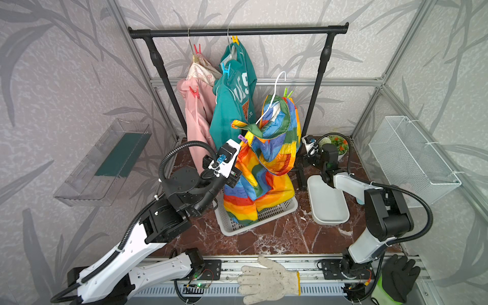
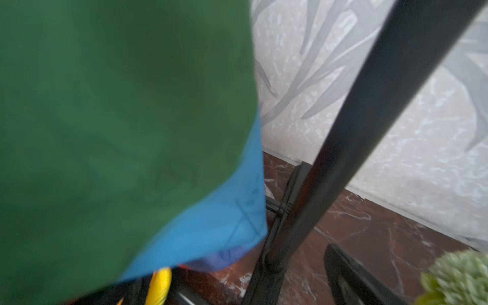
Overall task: Remove the clothespins securing jackets to the hanger
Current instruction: Adjust the jacket in the basket.
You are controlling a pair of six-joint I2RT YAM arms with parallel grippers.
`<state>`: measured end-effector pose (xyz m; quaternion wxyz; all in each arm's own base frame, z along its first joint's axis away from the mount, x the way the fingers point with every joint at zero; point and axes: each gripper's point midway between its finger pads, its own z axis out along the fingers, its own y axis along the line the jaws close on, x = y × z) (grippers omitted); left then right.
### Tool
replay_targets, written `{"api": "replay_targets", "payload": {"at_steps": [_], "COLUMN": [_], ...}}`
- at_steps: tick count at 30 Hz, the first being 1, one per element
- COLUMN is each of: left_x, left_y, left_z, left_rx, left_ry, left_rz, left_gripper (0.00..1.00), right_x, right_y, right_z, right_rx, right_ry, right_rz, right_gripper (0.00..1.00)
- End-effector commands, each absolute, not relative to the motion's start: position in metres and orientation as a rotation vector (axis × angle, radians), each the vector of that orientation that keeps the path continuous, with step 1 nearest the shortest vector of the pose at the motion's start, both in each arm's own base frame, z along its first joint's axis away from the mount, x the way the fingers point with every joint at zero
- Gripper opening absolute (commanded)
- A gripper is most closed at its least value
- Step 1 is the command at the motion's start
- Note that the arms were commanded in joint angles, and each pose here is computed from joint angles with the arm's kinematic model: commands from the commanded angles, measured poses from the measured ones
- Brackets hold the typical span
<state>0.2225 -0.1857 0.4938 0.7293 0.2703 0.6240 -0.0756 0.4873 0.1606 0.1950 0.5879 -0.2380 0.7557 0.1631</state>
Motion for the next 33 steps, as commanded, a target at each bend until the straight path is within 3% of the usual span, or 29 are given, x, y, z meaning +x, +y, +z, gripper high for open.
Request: {"api": "replay_targets", "payload": {"at_steps": [1, 5, 7, 14, 18, 24, 33], "left_x": [0.214, 0.208, 0.207, 0.214, 0.217, 0.221, 0.190], "left_y": [-0.171, -0.165, -0.161, -0.157, -0.154, -0.150, -0.144], "left_z": [0.521, 0.527, 0.528, 0.523, 0.523, 0.516, 0.526], "left_rx": [0.502, 0.483, 0.460, 0.433, 0.416, 0.402, 0.484], "left_ry": [1.298, 1.282, 1.278, 1.295, 1.293, 1.293, 1.244], "left_rz": [-0.221, -0.242, -0.251, -0.203, -0.171, -0.140, -0.258], "left_gripper": [0.00, 0.00, 0.00, 0.00, 0.00, 0.00, 0.00], "right_x": [0.496, 0.499, 0.499, 0.470, 0.442, 0.376, 0.310], "right_y": [0.178, 0.189, 0.195, 0.217, 0.226, 0.263, 0.303], "right_z": [0.208, 0.213, 0.218, 0.230, 0.255, 0.269, 0.260], "right_rx": [-0.572, -0.587, -0.605, -0.677, -0.708, -0.883, -0.951], "right_ry": [1.691, 1.652, 1.636, 1.612, 1.604, 1.619, 1.622], "right_rz": [0.503, 0.579, 0.629, 0.676, 0.700, 0.725, 0.874], "right_gripper": [0.99, 0.99, 0.92, 0.36, 0.17, 0.09, 0.08]}}
